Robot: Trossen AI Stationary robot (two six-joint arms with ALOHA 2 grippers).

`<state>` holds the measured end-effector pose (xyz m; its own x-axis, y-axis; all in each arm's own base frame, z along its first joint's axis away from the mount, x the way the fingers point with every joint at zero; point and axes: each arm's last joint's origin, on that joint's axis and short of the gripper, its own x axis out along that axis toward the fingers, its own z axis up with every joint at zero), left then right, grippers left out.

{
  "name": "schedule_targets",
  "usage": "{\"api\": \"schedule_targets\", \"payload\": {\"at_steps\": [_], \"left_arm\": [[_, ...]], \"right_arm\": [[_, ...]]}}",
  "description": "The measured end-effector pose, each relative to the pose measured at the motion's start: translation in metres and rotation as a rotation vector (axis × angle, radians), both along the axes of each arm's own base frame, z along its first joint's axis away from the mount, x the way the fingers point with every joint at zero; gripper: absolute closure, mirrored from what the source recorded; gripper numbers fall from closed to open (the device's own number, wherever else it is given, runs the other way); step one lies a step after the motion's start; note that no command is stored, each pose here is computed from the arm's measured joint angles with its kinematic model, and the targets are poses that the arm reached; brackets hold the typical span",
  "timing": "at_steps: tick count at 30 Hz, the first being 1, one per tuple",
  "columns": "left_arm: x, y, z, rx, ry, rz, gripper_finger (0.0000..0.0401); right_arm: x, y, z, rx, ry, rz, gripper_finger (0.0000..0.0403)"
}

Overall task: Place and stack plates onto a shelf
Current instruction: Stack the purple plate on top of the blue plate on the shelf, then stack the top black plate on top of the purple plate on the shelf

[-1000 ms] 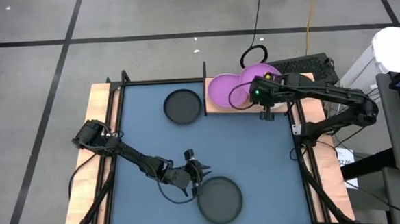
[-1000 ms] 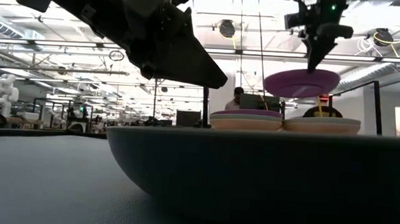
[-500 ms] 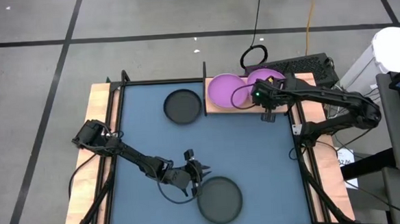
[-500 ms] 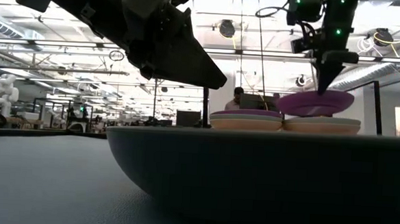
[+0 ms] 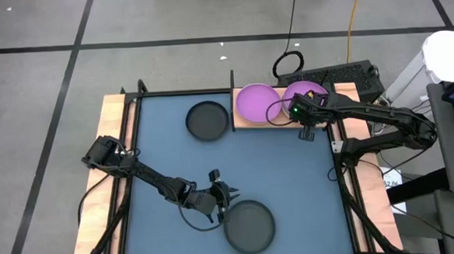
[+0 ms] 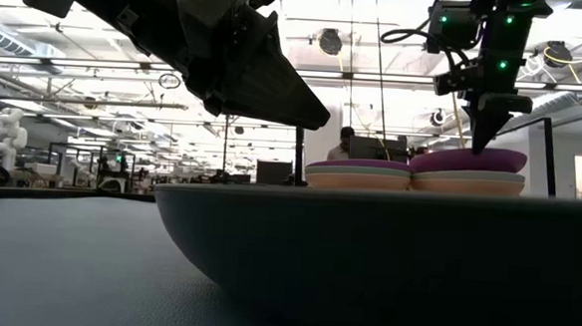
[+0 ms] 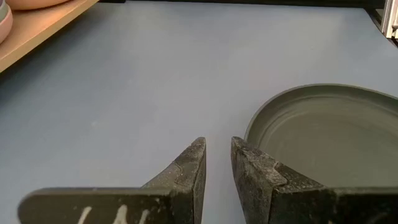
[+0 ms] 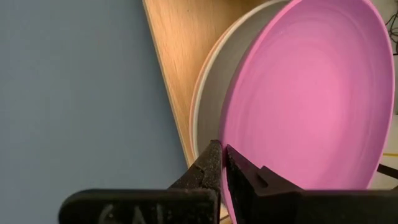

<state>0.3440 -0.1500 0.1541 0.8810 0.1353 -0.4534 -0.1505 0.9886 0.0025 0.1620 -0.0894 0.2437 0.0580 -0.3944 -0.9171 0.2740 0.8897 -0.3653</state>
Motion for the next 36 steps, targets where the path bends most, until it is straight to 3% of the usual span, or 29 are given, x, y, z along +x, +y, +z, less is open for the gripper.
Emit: {"api": "schedule_targets", "payload": {"at_steps": [15, 32, 36], "left_arm": [[0.000, 0.000, 0.000, -0.001, 0.000, 0.001, 0.0320], [0.000, 0.000, 0.000, -0.001, 0.000, 0.001, 0.0320], [0.000, 0.000, 0.000, 0.005, 0.000, -0.001, 0.0320]], "right_arm": [[-0.002, 0.001, -0.020, 0.003, 0.011, -0.001, 0.0399], [0.002, 0.000, -0.018, -0.027, -0.045, -0.009, 0.0352], [-0.002, 0.003, -0.009, -0.055, -0.118, -0.025, 0.0328]]}}
